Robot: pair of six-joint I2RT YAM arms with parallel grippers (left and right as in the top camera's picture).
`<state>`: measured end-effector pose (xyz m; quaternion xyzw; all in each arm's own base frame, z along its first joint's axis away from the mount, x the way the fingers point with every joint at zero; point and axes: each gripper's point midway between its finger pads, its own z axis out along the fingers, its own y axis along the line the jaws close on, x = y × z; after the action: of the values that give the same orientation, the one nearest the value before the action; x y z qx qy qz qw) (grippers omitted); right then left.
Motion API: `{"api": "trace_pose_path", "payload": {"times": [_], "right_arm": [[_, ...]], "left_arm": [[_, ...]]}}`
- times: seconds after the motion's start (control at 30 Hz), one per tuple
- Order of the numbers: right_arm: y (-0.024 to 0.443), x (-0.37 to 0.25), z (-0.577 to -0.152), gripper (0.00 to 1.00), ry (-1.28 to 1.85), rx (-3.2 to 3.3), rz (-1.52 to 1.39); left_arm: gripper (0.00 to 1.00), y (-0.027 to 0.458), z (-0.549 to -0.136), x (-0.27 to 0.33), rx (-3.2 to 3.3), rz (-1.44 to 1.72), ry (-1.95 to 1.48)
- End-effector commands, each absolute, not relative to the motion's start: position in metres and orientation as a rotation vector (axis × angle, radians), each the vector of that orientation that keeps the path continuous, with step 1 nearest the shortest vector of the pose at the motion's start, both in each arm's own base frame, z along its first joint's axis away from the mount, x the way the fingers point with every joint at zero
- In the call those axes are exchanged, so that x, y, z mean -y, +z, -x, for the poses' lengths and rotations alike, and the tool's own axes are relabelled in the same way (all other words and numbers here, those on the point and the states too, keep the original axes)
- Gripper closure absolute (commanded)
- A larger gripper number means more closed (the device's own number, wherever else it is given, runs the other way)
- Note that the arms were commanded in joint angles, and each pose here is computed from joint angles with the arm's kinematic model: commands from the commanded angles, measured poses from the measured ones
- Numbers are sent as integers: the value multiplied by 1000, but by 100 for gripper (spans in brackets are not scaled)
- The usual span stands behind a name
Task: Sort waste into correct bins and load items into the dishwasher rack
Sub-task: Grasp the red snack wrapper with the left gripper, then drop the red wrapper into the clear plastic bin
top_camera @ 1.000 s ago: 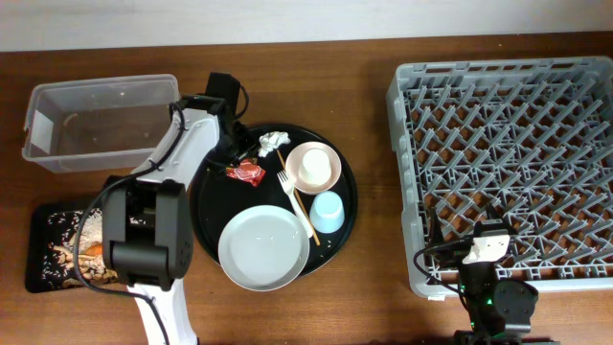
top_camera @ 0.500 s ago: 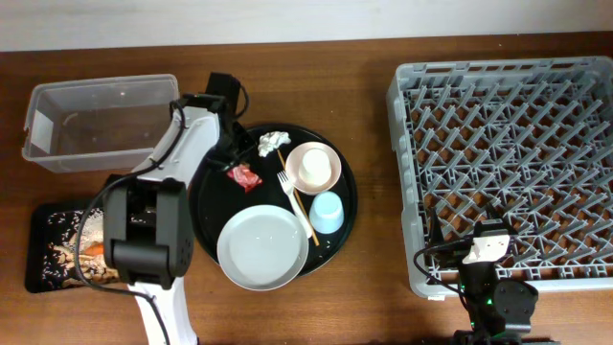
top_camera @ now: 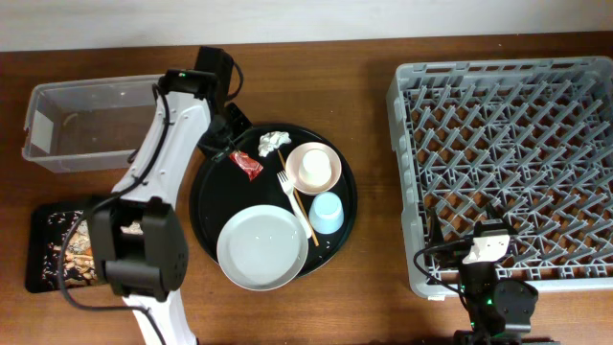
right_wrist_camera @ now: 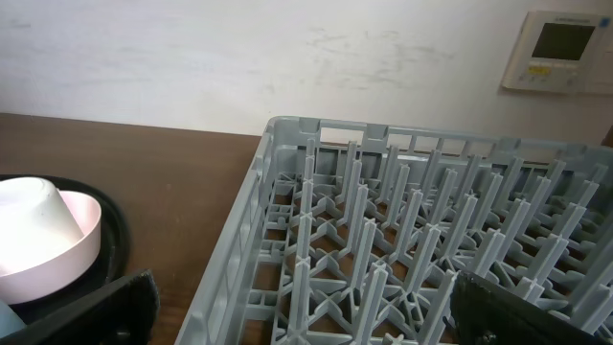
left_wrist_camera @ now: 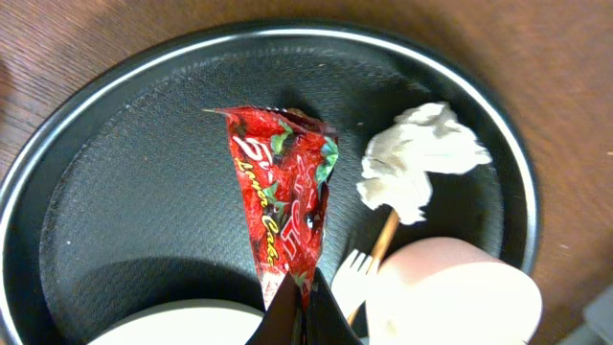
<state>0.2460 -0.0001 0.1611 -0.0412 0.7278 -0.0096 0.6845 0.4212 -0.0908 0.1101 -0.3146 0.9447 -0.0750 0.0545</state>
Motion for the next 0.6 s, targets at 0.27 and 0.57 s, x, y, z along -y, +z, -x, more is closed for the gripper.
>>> {"api": "trace_pose_path", "payload": {"times": [0.27,0.57], "right_arm": [[159,0,-246,1,-19,-1633,90],[159,0,-246,1,-19,-1633,90]], "left_arm": [[99,198,-478,-6,-2420,1073,-339],[16,189,-491,-126,-2194,1303,-195]]}}
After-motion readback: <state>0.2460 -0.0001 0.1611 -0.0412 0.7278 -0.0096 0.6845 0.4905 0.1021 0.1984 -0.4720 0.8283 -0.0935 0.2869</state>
